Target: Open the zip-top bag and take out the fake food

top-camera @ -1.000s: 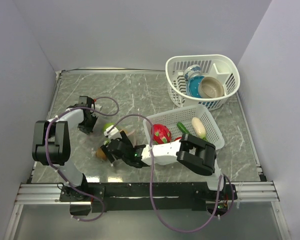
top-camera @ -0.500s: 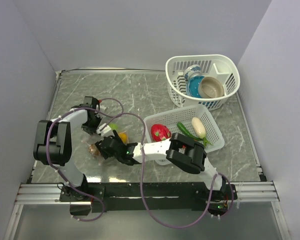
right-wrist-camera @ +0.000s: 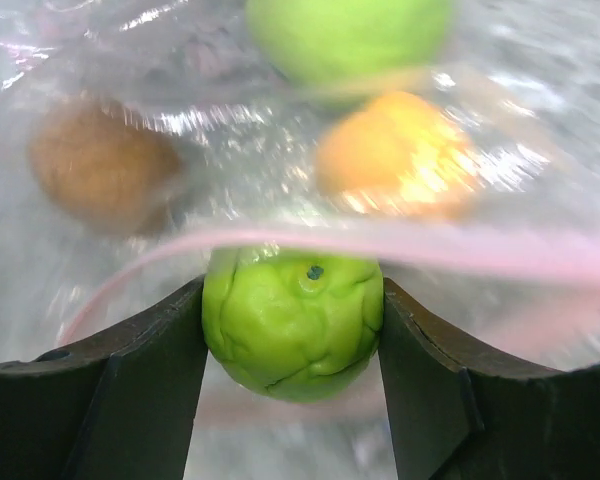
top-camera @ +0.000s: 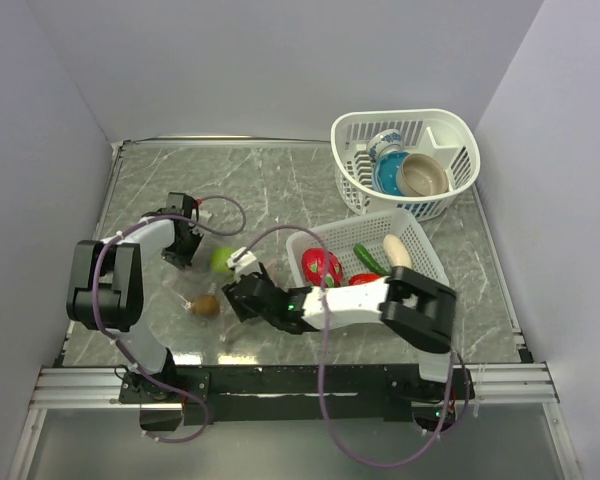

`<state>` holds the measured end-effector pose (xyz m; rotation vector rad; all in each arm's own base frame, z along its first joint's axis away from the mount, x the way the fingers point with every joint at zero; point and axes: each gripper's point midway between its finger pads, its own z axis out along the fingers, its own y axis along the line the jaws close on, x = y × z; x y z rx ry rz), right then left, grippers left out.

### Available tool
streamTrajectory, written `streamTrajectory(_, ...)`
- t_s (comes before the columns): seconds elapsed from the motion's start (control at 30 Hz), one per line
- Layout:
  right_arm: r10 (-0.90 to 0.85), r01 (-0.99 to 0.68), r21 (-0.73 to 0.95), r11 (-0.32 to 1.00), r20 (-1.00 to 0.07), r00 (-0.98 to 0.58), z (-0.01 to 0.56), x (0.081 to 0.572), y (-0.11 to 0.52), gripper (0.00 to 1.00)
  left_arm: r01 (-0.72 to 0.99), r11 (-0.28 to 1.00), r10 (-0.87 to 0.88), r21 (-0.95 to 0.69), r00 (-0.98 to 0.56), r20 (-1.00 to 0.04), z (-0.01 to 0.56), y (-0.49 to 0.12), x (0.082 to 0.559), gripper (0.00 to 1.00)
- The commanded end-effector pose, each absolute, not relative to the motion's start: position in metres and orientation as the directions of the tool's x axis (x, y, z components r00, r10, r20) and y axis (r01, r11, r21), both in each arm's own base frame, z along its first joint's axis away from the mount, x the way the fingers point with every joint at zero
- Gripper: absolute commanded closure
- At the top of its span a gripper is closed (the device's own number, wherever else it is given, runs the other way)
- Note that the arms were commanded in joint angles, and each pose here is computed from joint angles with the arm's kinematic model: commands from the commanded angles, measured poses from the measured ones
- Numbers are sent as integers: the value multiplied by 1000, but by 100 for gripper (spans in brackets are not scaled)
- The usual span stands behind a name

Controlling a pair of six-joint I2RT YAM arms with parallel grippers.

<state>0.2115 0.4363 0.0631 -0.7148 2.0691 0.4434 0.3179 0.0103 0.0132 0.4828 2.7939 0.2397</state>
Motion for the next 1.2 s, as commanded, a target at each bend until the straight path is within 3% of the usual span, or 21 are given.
streamTrajectory(0.0,-205,-583,132,802,-856,-475,118,202,404,69,277,943,306,186,-941,-147,-25,26,298,99)
streamTrajectory(0.2,-48,-414,150,898,-901,-431,165,212,326,73,275,948,301,162,-940,-160,-19,21,298,99)
streamTrajectory(0.37,133,-11,154,988,-885,-446,152,260,229,82,280,948,304,152,-937,-172,-11,19,298,99)
streamTrajectory(0.43,159,86,135,987,-858,-487,137,267,208,79,281,949,304,142,-935,-181,-8,16,299,99)
streamTrajectory(0.47,144,108,103,989,-853,-501,128,272,203,68,280,950,303,139,-935,-185,-7,16,299,99)
streamTrajectory(0.53,122,98,82,992,-844,-523,125,274,206,42,282,951,303,131,-934,-189,-5,14,299,99)
streamTrajectory(0.57,102,95,60,994,-836,-539,119,276,209,18,281,951,302,128,-934,-192,-4,14,299,99)
streamTrajectory(0.6,88,89,47,995,-831,-550,117,276,210,6,281,951,302,126,-933,-195,-3,13,300,99)
streamTrajectory(0.63,87,77,54,996,-826,-557,119,278,218,0,281,951,302,126,-932,-200,-2,13,301,99)
streamTrajectory(0.77,86,59,65,996,-861,-502,148,283,231,0,281,952,302,123,-931,-207,1,11,304,99)
streamTrajectory(1.0,-47,-278,53,959,-939,-341,213,248,315,0,281,952,302,124,-931,-205,1,12,305,99)
streamTrajectory(1.17,-130,-530,85,844,-926,-355,194,213,371,0,286,950,306,126,-932,-197,-2,13,303,99)
